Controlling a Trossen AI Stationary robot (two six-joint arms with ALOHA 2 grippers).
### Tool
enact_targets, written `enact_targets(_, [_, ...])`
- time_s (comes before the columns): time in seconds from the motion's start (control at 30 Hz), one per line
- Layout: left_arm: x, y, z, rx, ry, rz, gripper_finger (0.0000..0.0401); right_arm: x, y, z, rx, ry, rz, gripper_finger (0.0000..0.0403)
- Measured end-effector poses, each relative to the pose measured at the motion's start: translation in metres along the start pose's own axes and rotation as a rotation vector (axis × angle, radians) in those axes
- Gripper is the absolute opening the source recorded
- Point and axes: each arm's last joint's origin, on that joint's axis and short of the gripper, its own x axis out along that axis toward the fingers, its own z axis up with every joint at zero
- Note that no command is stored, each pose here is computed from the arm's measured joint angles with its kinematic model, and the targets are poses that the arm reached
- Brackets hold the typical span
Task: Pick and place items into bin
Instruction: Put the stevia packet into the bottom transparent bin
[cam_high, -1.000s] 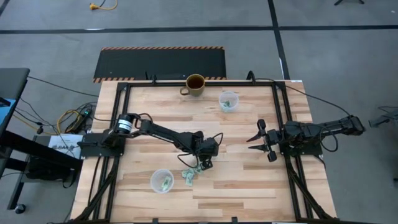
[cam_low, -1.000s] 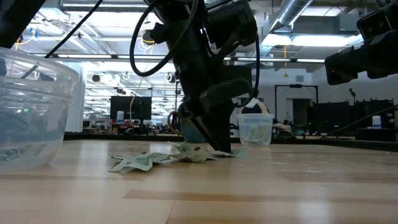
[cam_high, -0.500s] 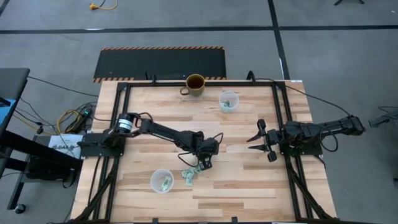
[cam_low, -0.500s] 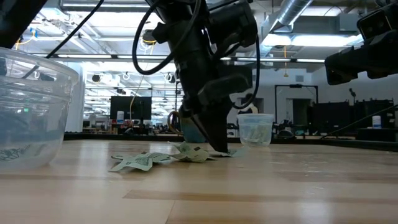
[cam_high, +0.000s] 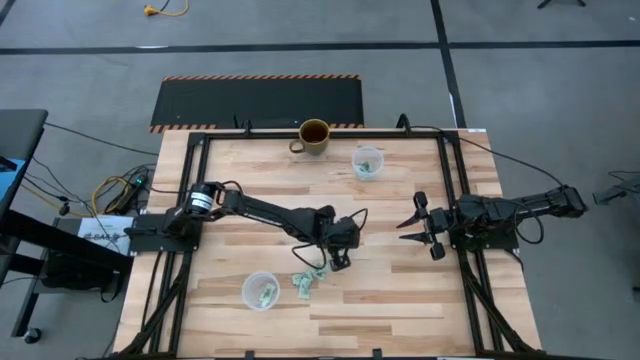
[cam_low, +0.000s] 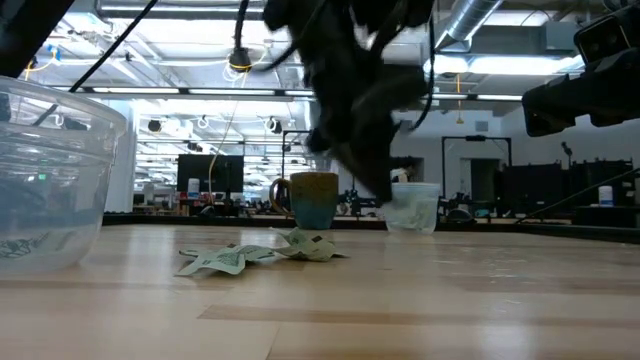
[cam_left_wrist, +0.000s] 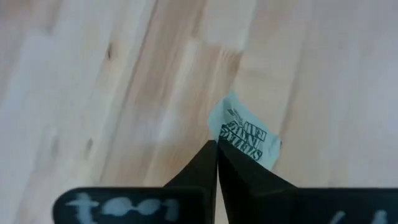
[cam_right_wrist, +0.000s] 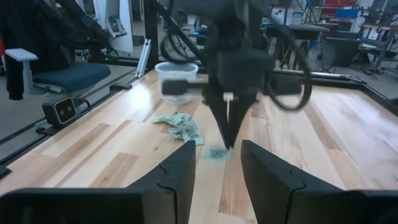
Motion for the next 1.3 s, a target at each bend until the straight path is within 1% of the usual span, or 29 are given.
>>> enact_targets(0.1, [-0.015,-0.003,0.015,0.025,-0.048,0.016,0.0000,0.000,0.000,0.000,0.000,0.000,0.000,0.0123])
enact_targets(0.27, [-0.041,-0.005,0.032,0.063,-0.053,0.033,0.0000,0.000,0.000,0.000,0.000,0.000,0.000,0.0123])
enact_targets(0.4, [-0.060,-0.009,0.032,0.113,0.004,0.043,0.0000,0.000,0.000,0.000,0.000,0.000,0.000,0.0123])
enact_targets(0.53, [-0.077,-0.016,0.027,0.161,0.080,0.064,0.0000,0.000,0.000,0.000,0.000,0.000,0.000,0.0123])
enact_targets(0.67, [-0.092,-0.030,0.014,0.176,0.155,0.081,0.0000,0.000,0.000,0.000,0.000,0.001,0.000,0.0123])
enact_targets(0.77, [-0.104,-0.045,-0.001,0.192,0.204,0.138,0.0000,0.000,0.000,0.000,0.000,0.000,0.000,0.0123])
enact_targets(0.93, [-0.131,-0.077,-0.031,0.190,0.233,0.238,0.0000,0.000,0.000,0.000,0.000,0.000,0.000,0.0123])
enact_targets(1.07, [-0.149,-0.102,-0.056,0.169,0.227,0.277,0.0000,0.000,0.000,0.000,0.000,0.000,0.000,0.0123])
enact_targets(1.1, [-0.153,-0.107,-0.062,0.164,0.225,0.283,0.0000,0.000,0.000,0.000,0.000,0.000,0.000,0.0123])
enact_targets(1.3, [-0.174,-0.142,-0.096,0.139,0.176,0.239,0.0000,0.000,0.000,0.000,0.000,0.000,0.000,0.0123])
